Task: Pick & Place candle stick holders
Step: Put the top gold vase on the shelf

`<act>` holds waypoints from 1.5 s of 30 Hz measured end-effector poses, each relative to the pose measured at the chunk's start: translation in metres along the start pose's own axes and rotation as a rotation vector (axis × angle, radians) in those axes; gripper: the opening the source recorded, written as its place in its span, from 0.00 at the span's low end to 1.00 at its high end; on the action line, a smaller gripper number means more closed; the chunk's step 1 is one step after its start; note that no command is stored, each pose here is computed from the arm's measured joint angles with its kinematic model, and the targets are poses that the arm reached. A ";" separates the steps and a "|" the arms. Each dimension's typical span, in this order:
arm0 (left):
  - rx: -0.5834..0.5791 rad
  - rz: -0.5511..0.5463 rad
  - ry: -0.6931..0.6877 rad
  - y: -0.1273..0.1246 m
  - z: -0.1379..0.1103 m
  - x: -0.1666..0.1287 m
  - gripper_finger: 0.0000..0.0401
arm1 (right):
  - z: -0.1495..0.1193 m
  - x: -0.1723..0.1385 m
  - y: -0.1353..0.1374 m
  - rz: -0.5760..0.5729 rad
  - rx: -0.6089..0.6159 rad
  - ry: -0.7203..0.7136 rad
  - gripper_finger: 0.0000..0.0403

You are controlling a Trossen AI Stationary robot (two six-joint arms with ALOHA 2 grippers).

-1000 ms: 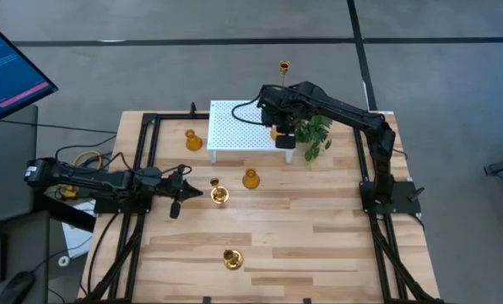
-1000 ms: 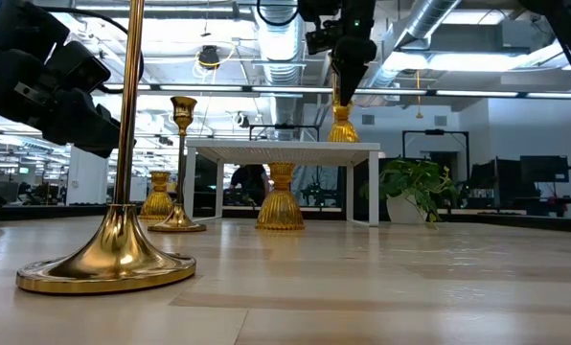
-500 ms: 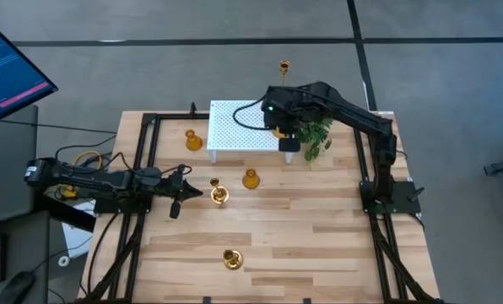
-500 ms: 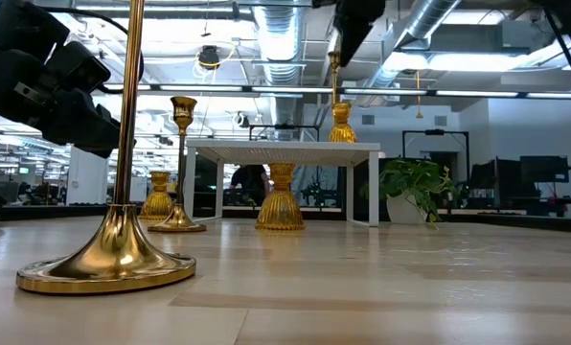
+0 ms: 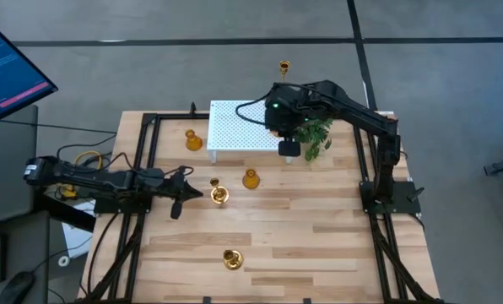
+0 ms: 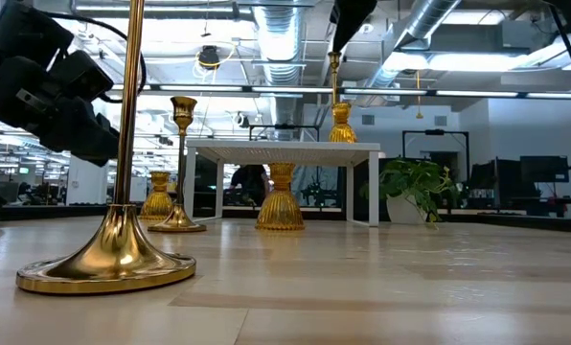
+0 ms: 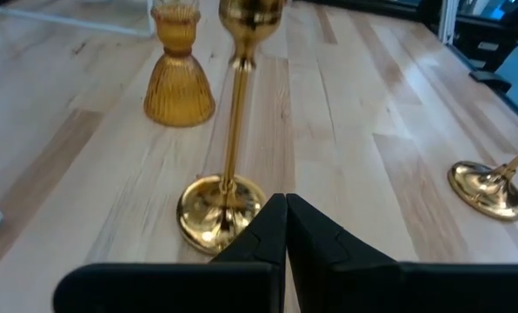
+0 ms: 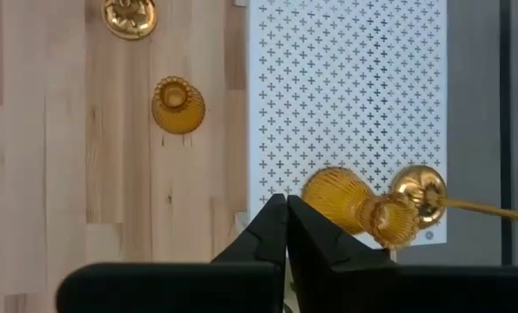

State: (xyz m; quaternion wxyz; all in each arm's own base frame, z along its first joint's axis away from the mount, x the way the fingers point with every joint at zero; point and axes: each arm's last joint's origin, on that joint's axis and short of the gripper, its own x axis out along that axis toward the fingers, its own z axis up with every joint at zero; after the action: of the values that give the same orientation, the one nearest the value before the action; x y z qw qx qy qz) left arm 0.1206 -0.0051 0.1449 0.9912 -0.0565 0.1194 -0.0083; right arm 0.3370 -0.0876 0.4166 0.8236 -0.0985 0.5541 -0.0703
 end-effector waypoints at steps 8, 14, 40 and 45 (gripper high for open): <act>0.001 0.004 0.036 0.000 -0.003 0.002 0.02 | -0.015 -0.053 0.001 0.011 0.048 -0.204 0.00; 0.000 0.002 0.020 0.000 -0.002 0.002 0.02 | -0.035 -0.099 0.017 0.015 0.053 -0.342 0.00; 0.004 -0.002 -0.016 0.000 0.002 0.002 0.02 | -0.215 0.042 0.102 -0.039 0.194 -0.900 0.00; 0.003 -0.003 -0.028 0.000 0.003 0.002 0.02 | -0.231 0.068 0.112 -0.037 0.195 -0.992 0.00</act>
State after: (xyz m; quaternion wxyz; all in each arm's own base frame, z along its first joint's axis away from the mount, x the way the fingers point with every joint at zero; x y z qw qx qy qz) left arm 0.1236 -0.0052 0.1472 0.9929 -0.0552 0.1052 -0.0094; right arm 0.1488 -0.0134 0.2437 0.9917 -0.0525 0.0850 -0.0813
